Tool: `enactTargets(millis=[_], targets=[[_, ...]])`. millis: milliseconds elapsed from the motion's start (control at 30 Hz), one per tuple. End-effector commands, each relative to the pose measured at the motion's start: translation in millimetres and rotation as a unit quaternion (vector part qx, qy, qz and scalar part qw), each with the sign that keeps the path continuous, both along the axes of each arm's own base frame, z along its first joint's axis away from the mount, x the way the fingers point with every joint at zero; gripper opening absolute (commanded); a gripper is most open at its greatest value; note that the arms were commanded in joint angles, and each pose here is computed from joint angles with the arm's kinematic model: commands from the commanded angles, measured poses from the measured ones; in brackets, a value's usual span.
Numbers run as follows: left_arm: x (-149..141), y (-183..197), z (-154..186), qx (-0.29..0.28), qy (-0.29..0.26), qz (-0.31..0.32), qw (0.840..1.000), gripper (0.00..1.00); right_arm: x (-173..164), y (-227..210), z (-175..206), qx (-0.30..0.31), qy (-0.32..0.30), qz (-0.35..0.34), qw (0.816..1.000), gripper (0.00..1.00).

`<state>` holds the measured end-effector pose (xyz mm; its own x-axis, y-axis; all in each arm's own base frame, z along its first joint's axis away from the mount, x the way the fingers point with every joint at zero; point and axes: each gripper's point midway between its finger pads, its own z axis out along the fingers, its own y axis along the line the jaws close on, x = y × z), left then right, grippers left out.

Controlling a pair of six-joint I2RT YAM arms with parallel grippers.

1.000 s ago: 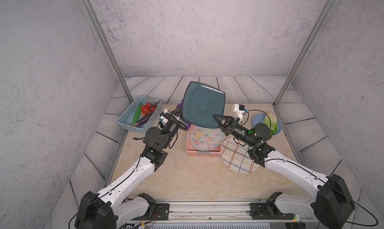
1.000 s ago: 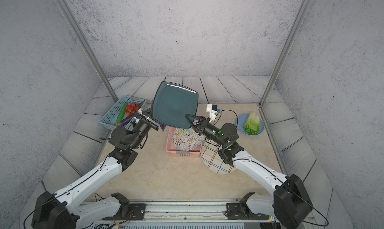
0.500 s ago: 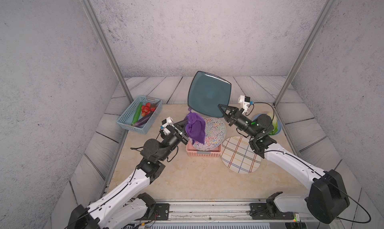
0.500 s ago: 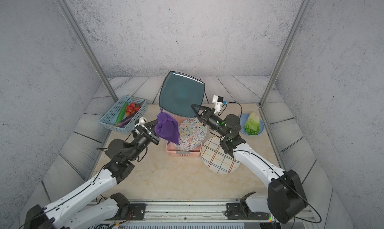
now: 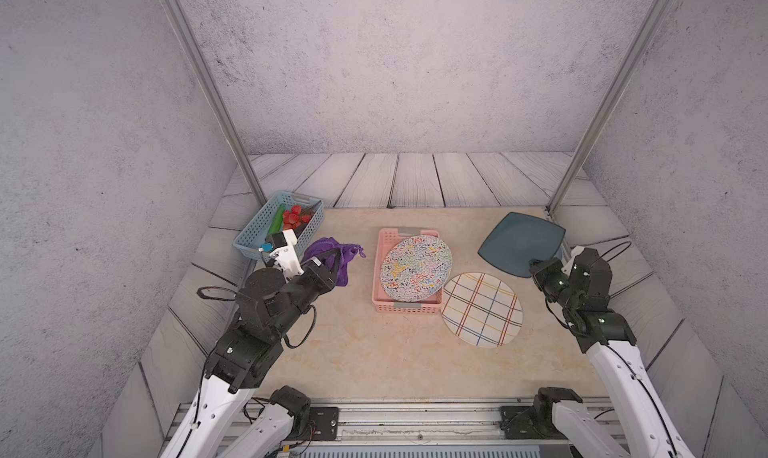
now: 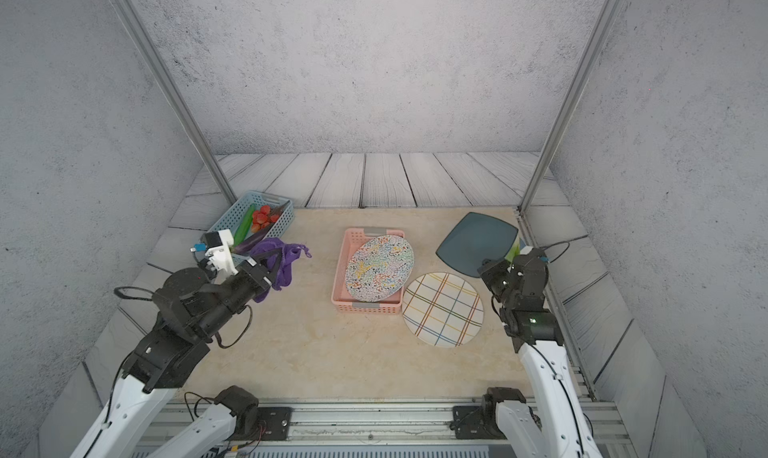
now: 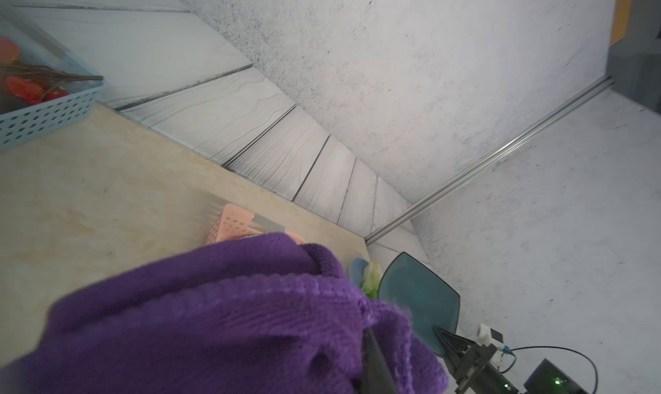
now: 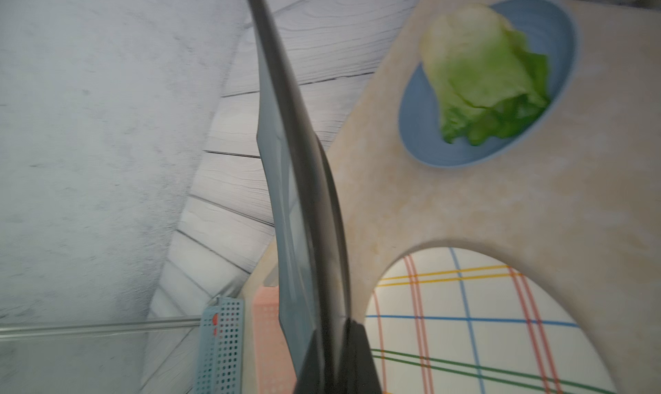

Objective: Wipe the wet plate dry
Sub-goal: Place the plate on the plate.

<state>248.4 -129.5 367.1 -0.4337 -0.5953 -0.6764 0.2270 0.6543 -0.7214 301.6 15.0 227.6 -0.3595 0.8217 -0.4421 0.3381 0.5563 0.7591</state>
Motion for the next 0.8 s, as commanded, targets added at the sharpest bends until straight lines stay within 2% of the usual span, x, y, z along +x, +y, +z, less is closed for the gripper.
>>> enactTargets(millis=[0, 200, 400, 633, 767], targets=[[3.5, 1.5, -24.5, 0.058, 0.017, -0.002, 0.998, 0.0, -17.9, 4.0, -21.5, -0.015, 0.018, 0.024, 0.999, 0.0], [9.7, -7.5, -33.0, 0.051, 0.03, -0.016, 0.998, 0.0, -25.4, 34.8, -53.4, 0.03, 0.016, 0.104, 0.994, 0.0], [13.5, -12.0, -42.1, 0.043, 0.04, -0.022, 0.998, 0.0, -32.6, 47.9, -82.0, 0.053, 0.05, 0.139, 0.988, 0.0], [16.2, -10.5, -56.0, 0.056, 0.052, -0.016, 0.997, 0.0, -41.6, 54.7, -119.5, 0.037, 0.089, 0.179, 0.979, 0.0], [16.0, -9.5, -62.2, 0.076, 0.036, -0.019, 0.996, 0.0, -51.7, 60.0, -136.7, 0.04, 0.109, 0.2, 0.973, 0.0]])
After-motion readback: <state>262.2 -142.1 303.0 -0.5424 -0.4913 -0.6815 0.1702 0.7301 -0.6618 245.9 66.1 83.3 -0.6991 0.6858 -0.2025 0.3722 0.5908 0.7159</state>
